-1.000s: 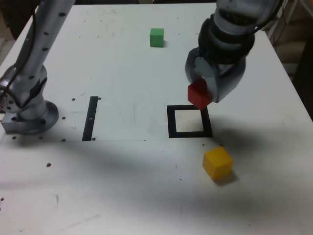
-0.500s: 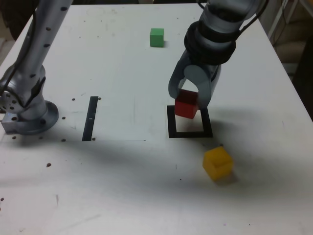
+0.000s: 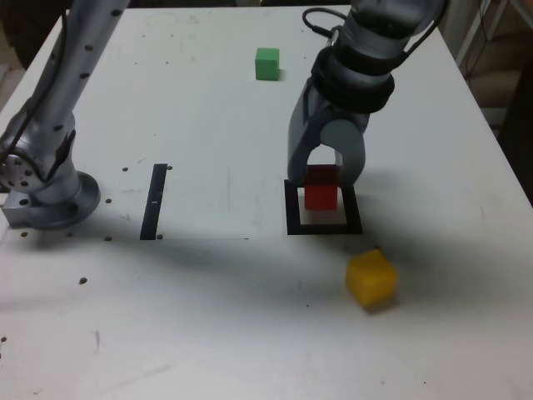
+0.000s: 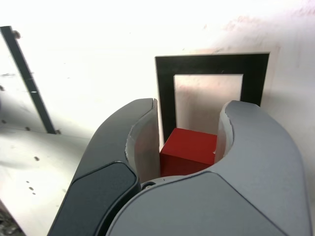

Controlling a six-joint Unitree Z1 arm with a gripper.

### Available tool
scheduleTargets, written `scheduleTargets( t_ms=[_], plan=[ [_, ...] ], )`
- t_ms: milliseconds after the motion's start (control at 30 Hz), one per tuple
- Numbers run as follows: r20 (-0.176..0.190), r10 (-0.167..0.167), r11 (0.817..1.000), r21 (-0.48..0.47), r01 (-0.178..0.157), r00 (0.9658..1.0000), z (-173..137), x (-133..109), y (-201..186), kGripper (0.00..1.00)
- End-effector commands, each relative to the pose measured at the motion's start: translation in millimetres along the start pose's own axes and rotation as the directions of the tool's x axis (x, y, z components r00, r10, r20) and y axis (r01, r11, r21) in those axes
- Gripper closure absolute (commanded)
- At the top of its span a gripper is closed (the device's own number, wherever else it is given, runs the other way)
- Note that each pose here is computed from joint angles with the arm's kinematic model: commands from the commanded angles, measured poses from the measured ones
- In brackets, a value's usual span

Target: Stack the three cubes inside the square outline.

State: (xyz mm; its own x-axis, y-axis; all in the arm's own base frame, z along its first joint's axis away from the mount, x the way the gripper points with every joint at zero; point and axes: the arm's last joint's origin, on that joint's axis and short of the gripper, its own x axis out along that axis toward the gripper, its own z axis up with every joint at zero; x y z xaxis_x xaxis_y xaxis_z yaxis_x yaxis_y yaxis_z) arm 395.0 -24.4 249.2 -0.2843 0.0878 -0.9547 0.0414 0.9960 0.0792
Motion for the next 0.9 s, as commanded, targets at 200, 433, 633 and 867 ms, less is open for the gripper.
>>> scheduleTargets(
  t_ms=[200,433,633,867],
  plan=[
    [-0.028,-0.021,0.999,-0.029,0.020,0.9994,9,17,12,0.57],
    [-0.043,-0.020,0.999,-0.033,0.018,0.9989,12,25,15,0.56],
    [-0.013,-0.011,1.000,-0.024,0.010,0.9999,16,29,15,0.14],
    [0.001,0.003,1.000,-0.022,-0.003,1.0000,15,30,16,0.00]
  ],
)
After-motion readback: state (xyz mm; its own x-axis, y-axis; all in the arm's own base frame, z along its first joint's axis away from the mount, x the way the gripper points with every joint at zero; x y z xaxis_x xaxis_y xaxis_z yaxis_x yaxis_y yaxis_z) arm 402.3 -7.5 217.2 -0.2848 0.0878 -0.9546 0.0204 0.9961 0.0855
